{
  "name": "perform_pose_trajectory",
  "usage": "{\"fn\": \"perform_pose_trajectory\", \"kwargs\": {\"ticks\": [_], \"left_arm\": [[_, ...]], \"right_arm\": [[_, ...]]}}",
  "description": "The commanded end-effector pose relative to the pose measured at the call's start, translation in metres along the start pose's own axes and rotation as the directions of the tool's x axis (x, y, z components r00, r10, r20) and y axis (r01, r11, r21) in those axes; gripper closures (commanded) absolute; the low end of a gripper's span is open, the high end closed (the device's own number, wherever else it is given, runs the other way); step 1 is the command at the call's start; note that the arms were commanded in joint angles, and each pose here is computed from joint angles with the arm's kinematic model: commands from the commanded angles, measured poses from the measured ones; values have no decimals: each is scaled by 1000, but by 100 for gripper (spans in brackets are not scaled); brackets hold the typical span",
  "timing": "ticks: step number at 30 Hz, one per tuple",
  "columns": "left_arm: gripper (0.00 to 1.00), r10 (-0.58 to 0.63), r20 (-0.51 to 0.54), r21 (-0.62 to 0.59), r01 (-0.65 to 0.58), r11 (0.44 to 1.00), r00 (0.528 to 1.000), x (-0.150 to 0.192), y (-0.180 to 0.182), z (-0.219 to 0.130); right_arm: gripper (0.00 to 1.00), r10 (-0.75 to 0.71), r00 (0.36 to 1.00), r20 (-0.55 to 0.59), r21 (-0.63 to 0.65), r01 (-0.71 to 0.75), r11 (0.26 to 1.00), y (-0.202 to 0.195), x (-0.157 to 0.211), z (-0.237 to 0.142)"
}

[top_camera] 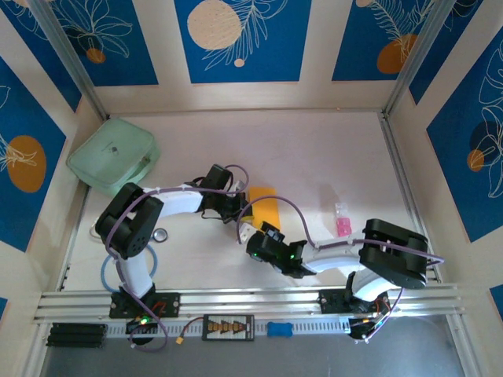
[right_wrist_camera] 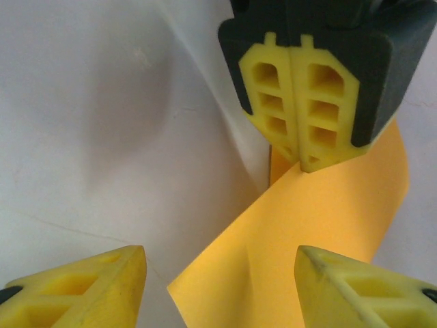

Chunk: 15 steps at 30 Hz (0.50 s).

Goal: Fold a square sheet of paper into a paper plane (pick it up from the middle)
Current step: Third fold the triangle at the center of the table.

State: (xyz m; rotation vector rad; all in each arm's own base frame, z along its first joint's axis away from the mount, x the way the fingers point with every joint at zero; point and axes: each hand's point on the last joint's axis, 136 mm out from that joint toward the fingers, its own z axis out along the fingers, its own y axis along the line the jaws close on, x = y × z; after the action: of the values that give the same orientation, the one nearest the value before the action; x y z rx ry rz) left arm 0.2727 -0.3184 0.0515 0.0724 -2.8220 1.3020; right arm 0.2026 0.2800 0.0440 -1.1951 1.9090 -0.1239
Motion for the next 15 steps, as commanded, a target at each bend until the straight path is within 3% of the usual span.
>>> {"fn": "perform_pose_trajectory", "kwargs": {"ticks": [1,15], "left_arm": [[96,15,11,23,-15,1000,1000,-5,-12,-9],[96,10,16,16,-10,1000,1000,-6,-8,-6]], "right_arm": [[43,50,999,21,59,-51,997,-8,-10,1],[60,115,993,-1,75,-115,991,-12,-1,-4]]}}
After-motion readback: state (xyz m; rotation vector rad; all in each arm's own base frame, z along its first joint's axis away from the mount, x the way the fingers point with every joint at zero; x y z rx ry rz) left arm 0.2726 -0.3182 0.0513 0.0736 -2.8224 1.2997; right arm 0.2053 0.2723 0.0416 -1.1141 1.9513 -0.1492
